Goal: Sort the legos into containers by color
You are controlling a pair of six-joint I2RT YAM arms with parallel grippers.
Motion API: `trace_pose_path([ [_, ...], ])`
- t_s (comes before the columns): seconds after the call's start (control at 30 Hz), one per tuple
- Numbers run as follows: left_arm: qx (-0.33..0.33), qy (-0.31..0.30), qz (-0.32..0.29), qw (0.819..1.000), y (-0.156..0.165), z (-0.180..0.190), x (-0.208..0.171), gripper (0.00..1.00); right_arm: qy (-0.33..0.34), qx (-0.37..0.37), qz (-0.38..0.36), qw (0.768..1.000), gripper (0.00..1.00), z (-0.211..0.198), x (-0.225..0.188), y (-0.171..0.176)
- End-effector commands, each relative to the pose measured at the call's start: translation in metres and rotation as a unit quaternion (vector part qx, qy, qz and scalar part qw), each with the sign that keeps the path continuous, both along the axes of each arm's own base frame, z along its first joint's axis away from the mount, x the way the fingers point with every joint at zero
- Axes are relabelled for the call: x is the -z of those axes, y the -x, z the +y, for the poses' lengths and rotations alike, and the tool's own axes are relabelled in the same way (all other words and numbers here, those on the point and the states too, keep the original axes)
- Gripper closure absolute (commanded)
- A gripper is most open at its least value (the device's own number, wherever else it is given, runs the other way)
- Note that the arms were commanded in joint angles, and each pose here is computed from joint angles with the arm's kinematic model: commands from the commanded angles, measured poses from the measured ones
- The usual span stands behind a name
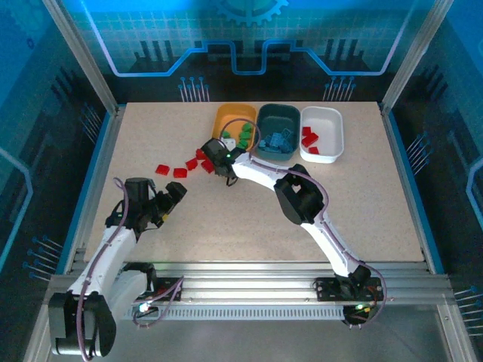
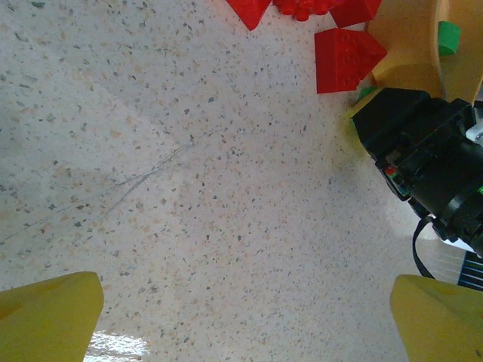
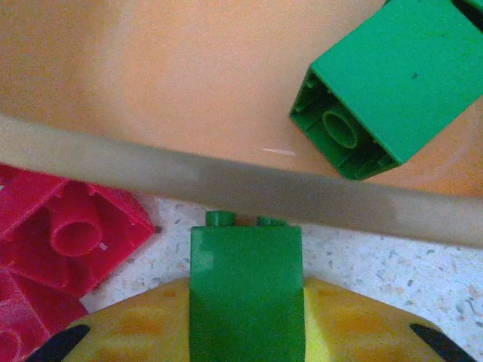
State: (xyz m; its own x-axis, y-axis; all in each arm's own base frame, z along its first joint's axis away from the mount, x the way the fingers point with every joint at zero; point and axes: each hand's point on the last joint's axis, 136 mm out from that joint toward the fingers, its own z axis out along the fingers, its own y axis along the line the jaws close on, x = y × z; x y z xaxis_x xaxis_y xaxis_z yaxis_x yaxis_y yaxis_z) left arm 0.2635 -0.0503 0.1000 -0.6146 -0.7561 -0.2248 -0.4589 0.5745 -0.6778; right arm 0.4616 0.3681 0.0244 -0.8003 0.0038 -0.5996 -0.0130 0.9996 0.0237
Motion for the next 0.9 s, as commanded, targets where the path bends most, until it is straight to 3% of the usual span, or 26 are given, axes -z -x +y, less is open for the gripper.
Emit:
trace_pose_path([
  [0.0, 0.006, 0.006, 0.001, 1.0, 0.001, -0.001, 0.003, 0.01, -0.005, -0.027, -0.018, 0.999, 0.67, 0.006, -0.015, 0.015],
  [0.17, 0.007, 0.007, -0.003, 1.0, -0.001, -0.002, 0.003, 0.01, -0.005, -0.049, -0.071, 0.996, 0.67, -0.002, -0.064, 0.046],
  [0.33, 0.021, 0.022, -0.005, 1.0, -0.008, -0.008, 0.002, 0.01, -0.012, -0.063, -0.096, 0.993, 0.66, -0.03, -0.099, 0.04],
  [0.6, 0.034, 0.045, 0.009, 0.998, -0.019, -0.016, 0.006, 0.01, -0.024, -0.055, -0.087, 0.994, 0.65, -0.068, -0.106, -0.028],
  [0.87, 0.022, 0.067, 0.013, 0.997, -0.029, -0.018, 0.006, 0.01, -0.029, -0.083, -0.053, 0.995, 0.64, -0.063, -0.085, -0.083],
])
